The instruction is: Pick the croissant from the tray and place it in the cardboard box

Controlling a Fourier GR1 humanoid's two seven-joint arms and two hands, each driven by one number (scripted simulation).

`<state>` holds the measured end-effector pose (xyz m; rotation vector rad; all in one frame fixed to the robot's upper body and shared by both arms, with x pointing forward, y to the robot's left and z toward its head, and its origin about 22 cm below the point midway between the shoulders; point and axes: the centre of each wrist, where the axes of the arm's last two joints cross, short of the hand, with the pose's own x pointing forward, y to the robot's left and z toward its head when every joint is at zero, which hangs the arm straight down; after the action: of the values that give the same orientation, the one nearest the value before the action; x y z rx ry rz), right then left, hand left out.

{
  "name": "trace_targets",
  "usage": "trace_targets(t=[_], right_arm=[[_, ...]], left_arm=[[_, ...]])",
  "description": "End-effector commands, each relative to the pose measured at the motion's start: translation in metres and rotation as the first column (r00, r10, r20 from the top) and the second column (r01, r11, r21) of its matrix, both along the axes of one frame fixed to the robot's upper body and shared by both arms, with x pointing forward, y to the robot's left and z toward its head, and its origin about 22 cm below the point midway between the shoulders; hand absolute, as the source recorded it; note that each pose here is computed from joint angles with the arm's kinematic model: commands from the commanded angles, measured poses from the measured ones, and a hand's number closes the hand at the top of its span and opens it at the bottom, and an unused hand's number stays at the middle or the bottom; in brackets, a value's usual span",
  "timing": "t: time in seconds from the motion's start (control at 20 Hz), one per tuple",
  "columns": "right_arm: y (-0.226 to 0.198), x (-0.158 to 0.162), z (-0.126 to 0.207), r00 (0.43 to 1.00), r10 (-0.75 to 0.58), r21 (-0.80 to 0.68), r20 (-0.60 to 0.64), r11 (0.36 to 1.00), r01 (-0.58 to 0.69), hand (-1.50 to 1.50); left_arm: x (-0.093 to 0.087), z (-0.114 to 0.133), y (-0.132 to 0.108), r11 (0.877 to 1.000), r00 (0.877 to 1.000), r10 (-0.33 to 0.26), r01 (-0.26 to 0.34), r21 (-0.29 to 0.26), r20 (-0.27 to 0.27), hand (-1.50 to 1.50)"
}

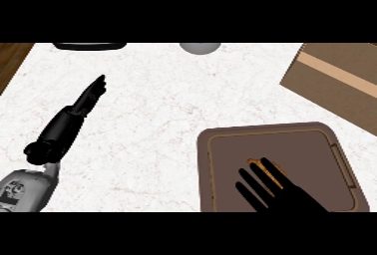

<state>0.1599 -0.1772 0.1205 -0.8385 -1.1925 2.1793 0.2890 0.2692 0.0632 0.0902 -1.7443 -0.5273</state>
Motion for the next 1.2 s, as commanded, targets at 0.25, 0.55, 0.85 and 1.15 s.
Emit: trace_targets(t=[0.25, 0.55, 0.85, 1.15], right_arm=[[-0.007, 0.031, -0.03, 0.999, -0.035, -0.029, 0.034, 0.999, 0.036, -1.5], [-0.023, 0.035, -0.027, 0.999, -0.016, -0.022, -0.029, 1.0, 0.015, -1.5], [-0.033, 0.033, -0.04, 1.0, -0.025, -0.052, 0.012, 0.998, 0.025, -1.5], [-0.011, 0.056, -0.069, 0.997, -0.074, -0.065, 0.032, 0.995, 0.076, -1.5]], left_arm=[[-0.006, 0.008, -0.005, 1.0, 1.0, 0.007, -0.007, 0.01, 0.022, 0.0], [0.002, 0.012, -0.006, 1.0, 1.0, -0.007, 0.007, -0.001, 0.002, 0.0], [0.019, 0.003, -0.002, 1.0, 1.0, 0.017, -0.017, 0.017, -0.002, 0.0], [0.004, 0.001, -0.001, 1.0, 1.0, 0.009, -0.009, -0.006, 0.002, 0.0]])
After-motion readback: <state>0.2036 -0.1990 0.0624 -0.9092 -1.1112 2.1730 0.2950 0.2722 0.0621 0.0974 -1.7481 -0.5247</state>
